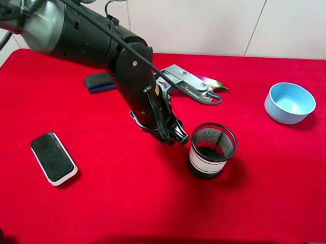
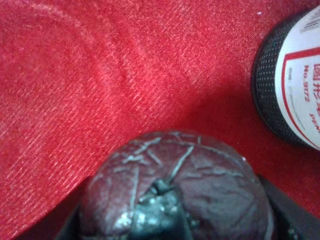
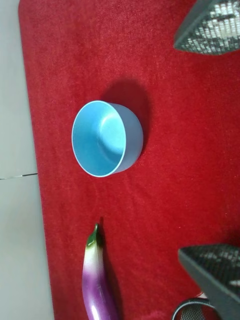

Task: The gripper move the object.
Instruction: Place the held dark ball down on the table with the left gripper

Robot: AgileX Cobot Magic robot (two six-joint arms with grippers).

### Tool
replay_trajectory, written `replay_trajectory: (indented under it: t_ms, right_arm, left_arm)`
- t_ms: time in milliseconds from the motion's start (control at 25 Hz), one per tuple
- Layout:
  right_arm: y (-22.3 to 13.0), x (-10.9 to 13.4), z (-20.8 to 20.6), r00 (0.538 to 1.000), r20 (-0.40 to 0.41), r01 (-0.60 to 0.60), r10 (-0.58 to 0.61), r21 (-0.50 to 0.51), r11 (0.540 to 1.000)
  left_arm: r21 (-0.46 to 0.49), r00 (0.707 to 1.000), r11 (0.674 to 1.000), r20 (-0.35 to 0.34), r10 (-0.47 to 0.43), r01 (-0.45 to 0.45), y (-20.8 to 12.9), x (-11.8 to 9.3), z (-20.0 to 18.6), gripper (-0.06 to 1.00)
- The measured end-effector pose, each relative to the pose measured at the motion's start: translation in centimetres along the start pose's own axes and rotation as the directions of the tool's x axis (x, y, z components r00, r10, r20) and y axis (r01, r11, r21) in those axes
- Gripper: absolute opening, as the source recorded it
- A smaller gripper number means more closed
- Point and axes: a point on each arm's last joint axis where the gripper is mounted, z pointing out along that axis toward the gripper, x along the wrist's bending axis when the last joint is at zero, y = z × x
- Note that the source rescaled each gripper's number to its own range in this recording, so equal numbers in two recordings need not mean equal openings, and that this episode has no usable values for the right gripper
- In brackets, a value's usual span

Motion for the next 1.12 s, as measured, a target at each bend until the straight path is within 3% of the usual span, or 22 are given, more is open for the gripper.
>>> replay_trajectory:
  t_ms: [1120]
  right_arm:
    - [0.0, 0.0, 0.0, 1.000, 0.000, 0.000, 0.000, 0.001, 1.000]
  left_arm:
    - [0.032, 0.999, 0.998, 0.001, 0.047, -0.047, -0.6, -0.2, 2.2, 0.01]
